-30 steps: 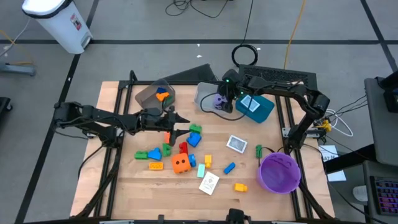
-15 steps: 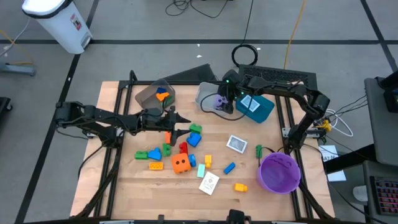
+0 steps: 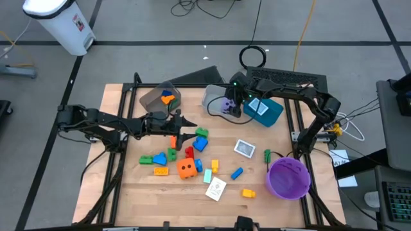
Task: Pick & Place Toys
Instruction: Put the purple dice into the gray bin, then put the green gamepiece into the black bin
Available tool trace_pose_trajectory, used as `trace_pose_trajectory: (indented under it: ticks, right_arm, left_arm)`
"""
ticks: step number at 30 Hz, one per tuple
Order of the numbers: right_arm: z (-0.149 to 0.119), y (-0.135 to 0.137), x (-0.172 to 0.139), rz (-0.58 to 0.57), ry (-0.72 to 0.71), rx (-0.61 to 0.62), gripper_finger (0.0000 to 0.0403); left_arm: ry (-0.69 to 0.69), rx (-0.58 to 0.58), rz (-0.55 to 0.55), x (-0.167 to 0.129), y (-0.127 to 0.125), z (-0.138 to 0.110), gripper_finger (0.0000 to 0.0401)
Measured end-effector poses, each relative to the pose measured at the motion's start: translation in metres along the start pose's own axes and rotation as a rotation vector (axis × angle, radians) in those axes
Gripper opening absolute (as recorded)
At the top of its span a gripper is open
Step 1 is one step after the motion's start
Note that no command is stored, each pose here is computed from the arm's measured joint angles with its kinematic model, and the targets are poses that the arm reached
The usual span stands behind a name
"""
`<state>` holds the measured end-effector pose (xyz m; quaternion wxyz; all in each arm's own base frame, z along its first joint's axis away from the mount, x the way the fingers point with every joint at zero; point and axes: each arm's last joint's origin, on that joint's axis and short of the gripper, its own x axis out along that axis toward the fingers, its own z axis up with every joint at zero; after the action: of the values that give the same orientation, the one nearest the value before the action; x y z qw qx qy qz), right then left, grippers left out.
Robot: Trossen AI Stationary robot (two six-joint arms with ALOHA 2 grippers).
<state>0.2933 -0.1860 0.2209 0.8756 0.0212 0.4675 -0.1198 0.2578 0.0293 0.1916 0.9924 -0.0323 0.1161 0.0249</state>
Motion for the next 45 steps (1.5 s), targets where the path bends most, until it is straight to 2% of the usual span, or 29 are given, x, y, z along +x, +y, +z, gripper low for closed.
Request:
trace_pose_trajectory:
  ticks: [15, 25, 33, 39, 45]
  right_arm:
    - [0.0, 0.0, 0.0, -0.001, 0.0, 0.012, 0.0381]
    - [0.0, 0.0, 0.0, -0.005, 0.002, 0.012, 0.0345]
    - [0.0, 0.0, 0.0, -0.002, -0.001, 0.031, 0.0393]
    - [0.0, 0.0, 0.0, -0.002, -0.001, 0.03, 0.0393]
    - [0.003, -0.001, 0.0, -0.014, -0.035, -0.008, 0.0397]
  left_arm:
    - [0.0, -0.001, 0.0, 0.0, 0.0, 0.0, 0.023]
    - [0.0, 0.001, 0.0, 0.0, 0.0, 0.0, 0.023]
    - [0.0, 0.001, 0.0, 0.0, 0.0, 0.0, 0.023]
    - [-0.037, 0.008, 0.017, 0.0, 0.003, 0.004, 0.023]
    - [-0.057, -0.018, 0.063, -0.002, 0.019, 0.006, 0.023]
